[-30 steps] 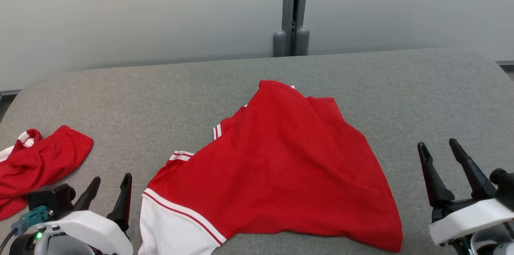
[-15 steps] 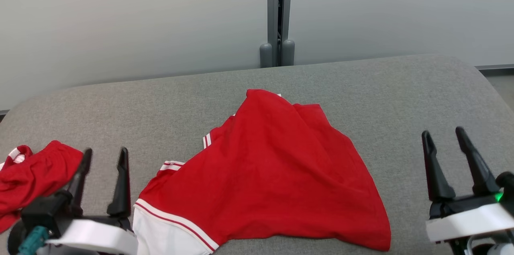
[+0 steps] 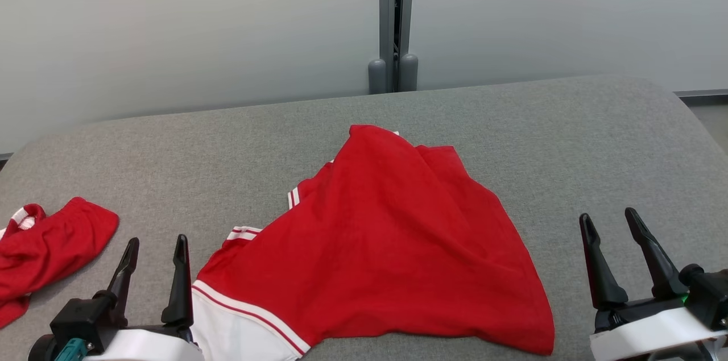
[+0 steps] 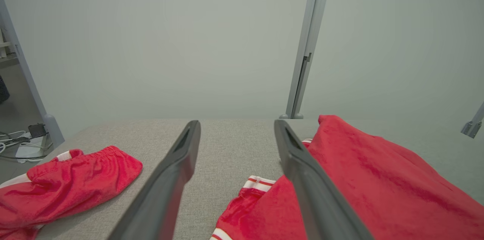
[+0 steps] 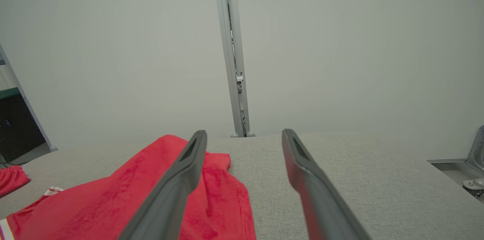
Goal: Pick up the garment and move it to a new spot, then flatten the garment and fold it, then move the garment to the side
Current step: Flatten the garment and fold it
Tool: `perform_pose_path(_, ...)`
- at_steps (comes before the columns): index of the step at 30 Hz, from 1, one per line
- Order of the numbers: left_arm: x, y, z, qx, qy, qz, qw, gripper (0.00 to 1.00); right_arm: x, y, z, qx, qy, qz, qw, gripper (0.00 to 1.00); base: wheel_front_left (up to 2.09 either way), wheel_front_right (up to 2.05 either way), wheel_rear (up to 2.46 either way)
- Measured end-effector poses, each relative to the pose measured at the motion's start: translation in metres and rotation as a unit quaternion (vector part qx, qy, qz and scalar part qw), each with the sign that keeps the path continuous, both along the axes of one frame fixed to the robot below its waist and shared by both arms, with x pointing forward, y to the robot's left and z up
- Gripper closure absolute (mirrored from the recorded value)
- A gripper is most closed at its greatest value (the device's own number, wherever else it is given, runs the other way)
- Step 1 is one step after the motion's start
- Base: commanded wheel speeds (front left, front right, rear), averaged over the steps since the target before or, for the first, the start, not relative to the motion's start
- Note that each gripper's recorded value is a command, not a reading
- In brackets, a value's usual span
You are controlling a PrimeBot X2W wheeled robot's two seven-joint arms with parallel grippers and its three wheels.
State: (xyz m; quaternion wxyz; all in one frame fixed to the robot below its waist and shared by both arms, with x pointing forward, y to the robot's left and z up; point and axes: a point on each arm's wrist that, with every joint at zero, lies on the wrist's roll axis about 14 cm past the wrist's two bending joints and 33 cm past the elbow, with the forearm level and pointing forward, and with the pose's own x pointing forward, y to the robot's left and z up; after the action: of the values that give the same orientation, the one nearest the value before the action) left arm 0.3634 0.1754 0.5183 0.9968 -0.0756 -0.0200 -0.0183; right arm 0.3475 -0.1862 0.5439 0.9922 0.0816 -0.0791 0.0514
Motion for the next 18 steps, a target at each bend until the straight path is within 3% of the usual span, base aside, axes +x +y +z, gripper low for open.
perform_pose_path(18, -0.001, 0.002, 0.009, -0.006, -0.016, 0.007, 1.0, 0.0, 0.002, 0.001, 0.002, 0.006, 0.012, 0.006, 1.0, 0.0, 0.0, 0.0, 0.0)
